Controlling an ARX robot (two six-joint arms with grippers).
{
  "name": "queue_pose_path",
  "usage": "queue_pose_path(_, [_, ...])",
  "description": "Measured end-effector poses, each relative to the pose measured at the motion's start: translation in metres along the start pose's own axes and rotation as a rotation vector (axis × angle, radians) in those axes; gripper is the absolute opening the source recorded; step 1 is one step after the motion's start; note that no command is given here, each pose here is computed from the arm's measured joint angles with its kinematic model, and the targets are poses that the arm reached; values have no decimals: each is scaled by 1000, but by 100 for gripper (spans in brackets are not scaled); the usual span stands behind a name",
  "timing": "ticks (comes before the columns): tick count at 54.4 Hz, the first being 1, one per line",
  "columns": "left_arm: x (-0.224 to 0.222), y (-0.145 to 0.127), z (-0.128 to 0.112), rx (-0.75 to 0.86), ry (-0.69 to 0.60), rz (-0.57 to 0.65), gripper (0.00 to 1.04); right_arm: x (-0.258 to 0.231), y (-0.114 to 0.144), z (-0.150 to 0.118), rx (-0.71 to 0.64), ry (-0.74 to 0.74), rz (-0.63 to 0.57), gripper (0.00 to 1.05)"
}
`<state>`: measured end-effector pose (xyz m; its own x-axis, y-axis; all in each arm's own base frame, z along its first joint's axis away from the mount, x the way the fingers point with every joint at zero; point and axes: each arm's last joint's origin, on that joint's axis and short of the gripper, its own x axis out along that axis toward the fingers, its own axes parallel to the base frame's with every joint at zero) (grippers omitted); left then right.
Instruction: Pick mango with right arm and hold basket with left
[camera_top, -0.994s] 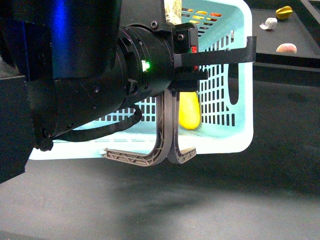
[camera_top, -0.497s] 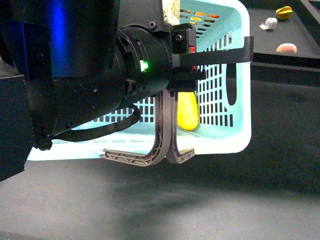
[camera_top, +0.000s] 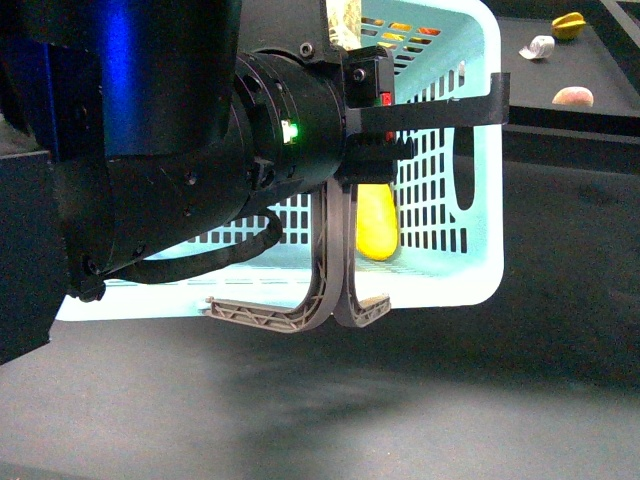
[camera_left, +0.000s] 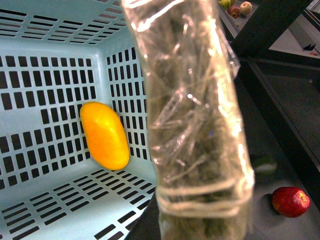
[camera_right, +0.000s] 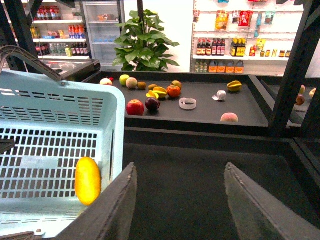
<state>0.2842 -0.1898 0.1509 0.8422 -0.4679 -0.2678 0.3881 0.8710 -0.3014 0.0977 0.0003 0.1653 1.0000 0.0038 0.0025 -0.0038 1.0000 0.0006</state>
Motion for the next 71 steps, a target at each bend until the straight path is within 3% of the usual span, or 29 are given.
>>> queue_pose_path(16, [0, 0, 0, 1, 0, 1, 5, 0, 0, 0, 1, 0, 0, 98])
queue_pose_path(24, [9, 1, 1, 56, 26, 134, 5, 0, 0, 0, 0, 0, 0, 96])
queue_pose_path(33, [24, 8, 4, -38, 23, 233, 5, 0, 0, 0, 0, -1, 0, 96])
queue_pose_path(50, [53, 57, 22, -473, -52, 475, 5, 0, 0, 0, 0, -1, 0, 96])
queue_pose_path(64, [59, 119, 20, -833, -202, 740, 5, 0, 0, 0, 0, -1, 0, 96])
queue_pose_path(71, [57, 145, 21, -990, -301, 780, 5, 0, 0, 0, 0, -1, 0, 96])
